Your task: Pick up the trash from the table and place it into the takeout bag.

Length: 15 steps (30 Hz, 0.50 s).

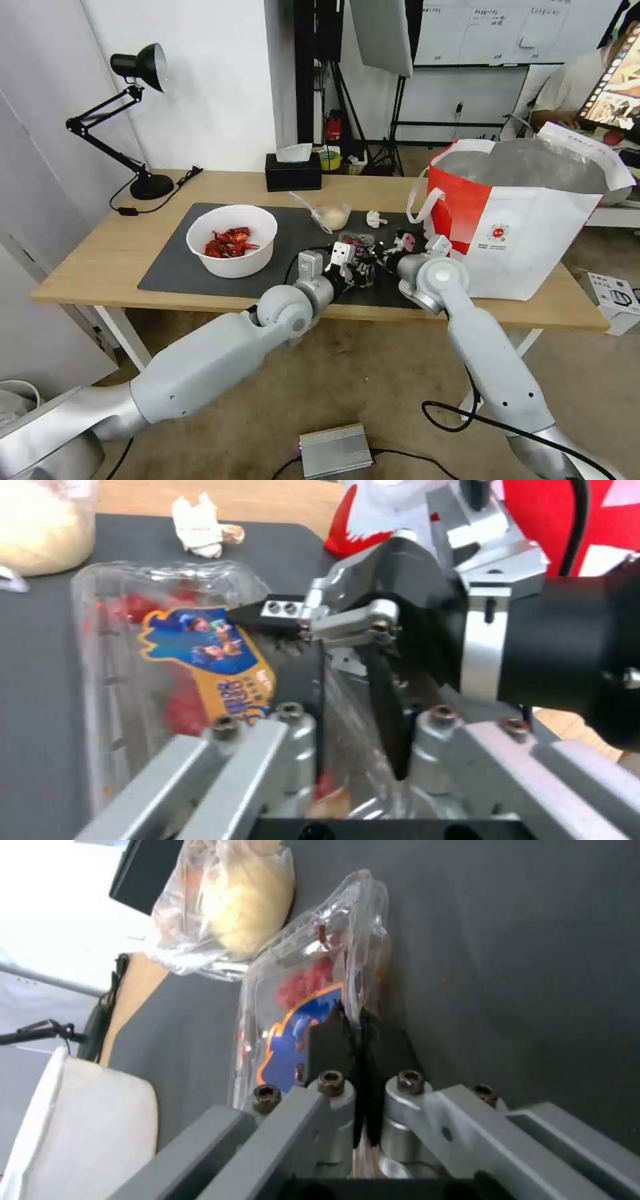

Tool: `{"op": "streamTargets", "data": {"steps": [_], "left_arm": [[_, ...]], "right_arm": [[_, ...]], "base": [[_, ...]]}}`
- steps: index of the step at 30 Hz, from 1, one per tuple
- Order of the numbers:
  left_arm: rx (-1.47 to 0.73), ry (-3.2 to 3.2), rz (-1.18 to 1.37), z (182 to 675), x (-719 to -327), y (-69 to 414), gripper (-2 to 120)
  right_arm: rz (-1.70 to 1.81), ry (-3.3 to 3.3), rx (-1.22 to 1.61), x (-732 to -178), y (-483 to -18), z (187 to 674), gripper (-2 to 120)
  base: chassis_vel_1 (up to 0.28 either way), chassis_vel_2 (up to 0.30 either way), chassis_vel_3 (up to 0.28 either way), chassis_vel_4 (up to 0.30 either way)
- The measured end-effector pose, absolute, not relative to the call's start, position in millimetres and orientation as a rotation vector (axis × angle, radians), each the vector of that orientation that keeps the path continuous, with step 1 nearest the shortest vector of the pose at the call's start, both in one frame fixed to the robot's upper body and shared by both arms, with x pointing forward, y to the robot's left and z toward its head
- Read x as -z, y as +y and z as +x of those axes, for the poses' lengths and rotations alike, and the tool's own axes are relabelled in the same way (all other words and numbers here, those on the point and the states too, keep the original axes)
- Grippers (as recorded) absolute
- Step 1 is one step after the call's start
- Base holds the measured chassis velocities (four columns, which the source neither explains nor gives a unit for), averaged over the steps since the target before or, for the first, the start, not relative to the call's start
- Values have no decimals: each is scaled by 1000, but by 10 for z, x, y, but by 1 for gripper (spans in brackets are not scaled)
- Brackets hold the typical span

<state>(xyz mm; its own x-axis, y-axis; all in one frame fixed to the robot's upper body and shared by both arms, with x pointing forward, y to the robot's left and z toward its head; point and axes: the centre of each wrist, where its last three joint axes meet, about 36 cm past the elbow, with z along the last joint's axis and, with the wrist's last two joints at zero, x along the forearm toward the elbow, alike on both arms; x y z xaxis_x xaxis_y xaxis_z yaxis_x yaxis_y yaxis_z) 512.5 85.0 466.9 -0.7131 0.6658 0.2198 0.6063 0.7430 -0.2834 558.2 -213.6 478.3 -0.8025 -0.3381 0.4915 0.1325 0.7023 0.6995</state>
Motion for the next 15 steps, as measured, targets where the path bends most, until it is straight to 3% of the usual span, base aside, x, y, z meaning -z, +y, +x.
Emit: {"op": "streamTargets", "data": {"steps": [9,15], "left_arm": [[-298,-2648,-987,5135,-4790,954,64],[-310,-2662,-994,5135,-4864,989,80]], "right_arm": [[144,-2295,1011,-4757,-2150,5575,0],[148,-2286,1011,-4732,-2135,5567,0]], "base": [[0,0,0,0],[0,0,0,0]]}}
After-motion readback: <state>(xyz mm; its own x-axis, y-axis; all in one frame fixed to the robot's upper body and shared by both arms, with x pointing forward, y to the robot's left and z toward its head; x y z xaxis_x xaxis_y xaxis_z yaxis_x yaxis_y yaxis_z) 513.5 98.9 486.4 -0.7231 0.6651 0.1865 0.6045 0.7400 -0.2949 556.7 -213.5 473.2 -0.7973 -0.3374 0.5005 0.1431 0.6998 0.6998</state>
